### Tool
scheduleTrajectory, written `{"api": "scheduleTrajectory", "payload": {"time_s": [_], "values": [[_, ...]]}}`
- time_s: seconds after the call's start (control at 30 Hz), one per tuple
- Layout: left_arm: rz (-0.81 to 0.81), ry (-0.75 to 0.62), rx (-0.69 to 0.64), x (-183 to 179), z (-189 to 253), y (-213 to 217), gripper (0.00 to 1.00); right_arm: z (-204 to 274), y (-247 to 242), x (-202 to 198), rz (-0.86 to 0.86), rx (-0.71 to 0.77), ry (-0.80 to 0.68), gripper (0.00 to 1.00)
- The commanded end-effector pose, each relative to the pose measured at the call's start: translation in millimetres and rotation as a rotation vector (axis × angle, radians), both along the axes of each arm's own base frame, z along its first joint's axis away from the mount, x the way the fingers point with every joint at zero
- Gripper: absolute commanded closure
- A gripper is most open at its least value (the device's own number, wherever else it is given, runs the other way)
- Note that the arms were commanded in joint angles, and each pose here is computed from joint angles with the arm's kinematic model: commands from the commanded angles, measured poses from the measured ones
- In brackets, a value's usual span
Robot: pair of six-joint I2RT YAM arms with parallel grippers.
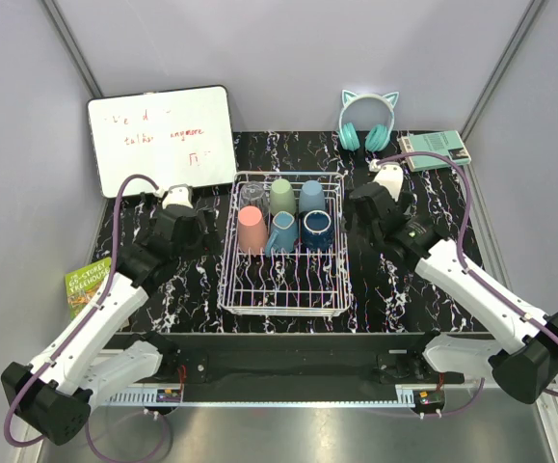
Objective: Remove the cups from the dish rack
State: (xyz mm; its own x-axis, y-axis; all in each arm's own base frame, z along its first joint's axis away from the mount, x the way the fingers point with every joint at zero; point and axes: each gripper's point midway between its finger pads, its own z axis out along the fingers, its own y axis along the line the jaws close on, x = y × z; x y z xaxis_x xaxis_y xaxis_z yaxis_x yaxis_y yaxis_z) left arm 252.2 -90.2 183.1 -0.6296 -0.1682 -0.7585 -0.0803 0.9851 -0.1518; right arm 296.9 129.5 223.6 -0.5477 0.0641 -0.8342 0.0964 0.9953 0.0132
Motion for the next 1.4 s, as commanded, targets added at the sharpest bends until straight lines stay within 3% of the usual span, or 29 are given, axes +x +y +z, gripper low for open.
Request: {"api": "scheduleTrajectory", "payload": {"time_s": [0.0,0.63,0.9,1.37], "values": [[-0.018,-0.029,-0.026,3,9,-5,0.01,4,5,5,0.001,0.013,-0.019,0.00],[-0.068,-0.035,-0.108,-2,13,-19,0.01,8,62,27,0.121,0.074,0.009,0.00],[-0.083,-0.001,-0.128,-8,2,-23,0.01,-33,101,41,0.168,0.068,0.105,0.00],[-0.094,0.003,-0.128,-10,0,-23,0.01,-68,119,65,0.154,0.006,0.148,0.00]]}}
